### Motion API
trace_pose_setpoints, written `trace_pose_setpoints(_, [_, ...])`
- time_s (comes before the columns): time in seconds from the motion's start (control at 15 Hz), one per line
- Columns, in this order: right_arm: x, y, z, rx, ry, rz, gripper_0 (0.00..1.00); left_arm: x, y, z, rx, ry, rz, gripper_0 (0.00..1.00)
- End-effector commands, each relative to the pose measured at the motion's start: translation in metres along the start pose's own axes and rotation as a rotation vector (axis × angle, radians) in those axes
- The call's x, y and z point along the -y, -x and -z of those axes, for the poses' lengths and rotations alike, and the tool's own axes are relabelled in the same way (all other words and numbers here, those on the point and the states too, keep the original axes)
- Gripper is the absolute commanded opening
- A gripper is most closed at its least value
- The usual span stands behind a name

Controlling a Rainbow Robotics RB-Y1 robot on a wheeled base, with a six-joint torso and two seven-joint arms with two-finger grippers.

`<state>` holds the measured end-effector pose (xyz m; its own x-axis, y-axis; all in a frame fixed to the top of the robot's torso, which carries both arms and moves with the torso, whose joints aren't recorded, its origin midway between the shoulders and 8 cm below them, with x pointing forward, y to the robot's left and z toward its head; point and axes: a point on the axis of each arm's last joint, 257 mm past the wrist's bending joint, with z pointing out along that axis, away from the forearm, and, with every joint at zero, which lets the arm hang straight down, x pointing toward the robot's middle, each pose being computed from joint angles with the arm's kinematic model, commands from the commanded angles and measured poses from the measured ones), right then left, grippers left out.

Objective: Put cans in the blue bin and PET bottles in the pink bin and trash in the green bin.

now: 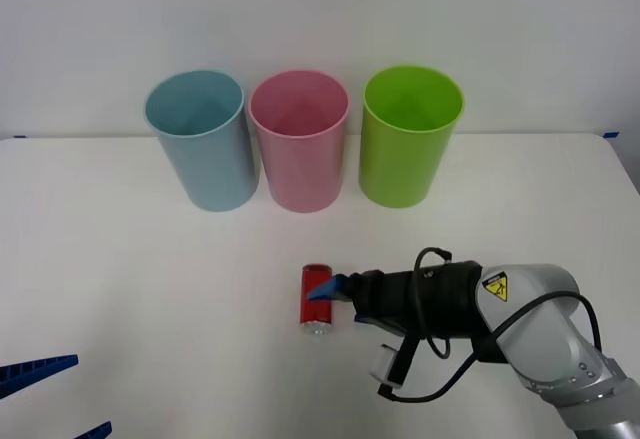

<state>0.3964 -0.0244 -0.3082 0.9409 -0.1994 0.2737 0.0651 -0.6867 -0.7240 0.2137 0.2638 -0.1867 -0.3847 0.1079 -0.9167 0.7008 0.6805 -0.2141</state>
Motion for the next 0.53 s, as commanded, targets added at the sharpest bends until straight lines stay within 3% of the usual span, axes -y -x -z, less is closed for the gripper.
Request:
trace_pose_setpoints(0.07, [0.008, -0.005, 0.004, -0.012, -0.011, 0.023, 1.00, 0.000, 0.000, 0.000, 0.000, 0.000, 0.000, 1.00])
trace_pose_setpoints(0.53, [0.020, -0.014, 0.004, -0.028, -0.018, 0.049, 1.00, 0.000, 0.000, 0.000, 0.000, 0.000, 0.000, 1.00])
